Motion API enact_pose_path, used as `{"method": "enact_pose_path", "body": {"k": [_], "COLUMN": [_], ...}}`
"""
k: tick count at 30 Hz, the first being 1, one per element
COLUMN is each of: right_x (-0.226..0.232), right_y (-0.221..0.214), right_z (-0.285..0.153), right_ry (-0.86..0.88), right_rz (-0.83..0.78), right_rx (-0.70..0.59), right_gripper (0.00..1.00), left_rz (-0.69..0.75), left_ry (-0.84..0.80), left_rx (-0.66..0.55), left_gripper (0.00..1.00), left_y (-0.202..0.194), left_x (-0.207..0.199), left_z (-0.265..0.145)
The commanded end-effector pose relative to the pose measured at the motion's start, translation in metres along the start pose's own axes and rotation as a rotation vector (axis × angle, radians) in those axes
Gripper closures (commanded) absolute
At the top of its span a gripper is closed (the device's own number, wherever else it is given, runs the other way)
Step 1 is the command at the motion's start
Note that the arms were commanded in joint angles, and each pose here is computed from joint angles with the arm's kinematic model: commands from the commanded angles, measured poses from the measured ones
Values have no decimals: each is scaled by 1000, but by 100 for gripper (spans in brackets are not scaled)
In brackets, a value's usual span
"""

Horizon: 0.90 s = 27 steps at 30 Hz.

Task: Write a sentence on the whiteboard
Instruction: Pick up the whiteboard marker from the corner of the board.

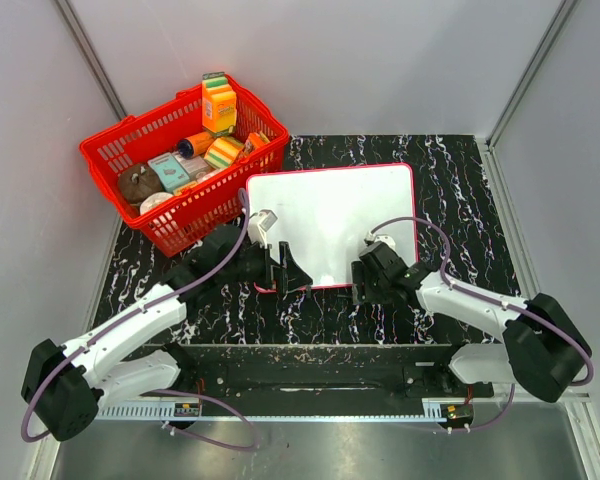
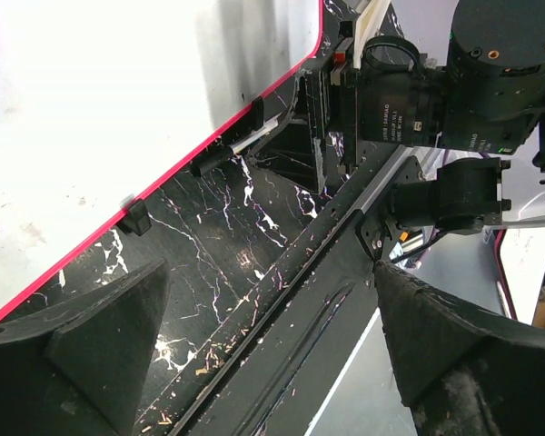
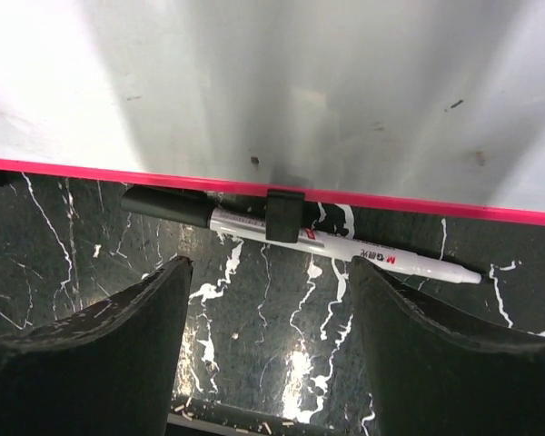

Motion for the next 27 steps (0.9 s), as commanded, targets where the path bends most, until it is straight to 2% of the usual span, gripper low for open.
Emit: {"method": "enact_pose_path", "body": {"k": [1, 11, 18, 27], "right_x": [11, 11, 5, 6], "right_y": [16, 9, -15, -34], "right_z": [-1, 16, 20, 0], "right_ry": [80, 57, -12, 62], "right_rz": [48, 72, 116, 191], "right_rx": [-141, -96, 83, 202], "right_gripper": [24, 23, 23, 22], "left_rz": [25, 16, 12, 3], "left_ry": [-58, -52, -43, -28], "left_rx": [-63, -63, -60, -43], "left_gripper": [1, 1, 1, 1], "left_y": [15, 10, 9, 2], "left_x": [-14, -13, -15, -14], "left_z": [-5, -7, -11, -14]}}
Point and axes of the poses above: each gripper's point midway between its finger pads, its own z axis out along the fingers, its own x axis along the line the jaws close on, y = z × x, the point moved 7 cm from there along -z, back along the fingers, and after that the axes turned 12 degrees about z, right-handed, at the moved point
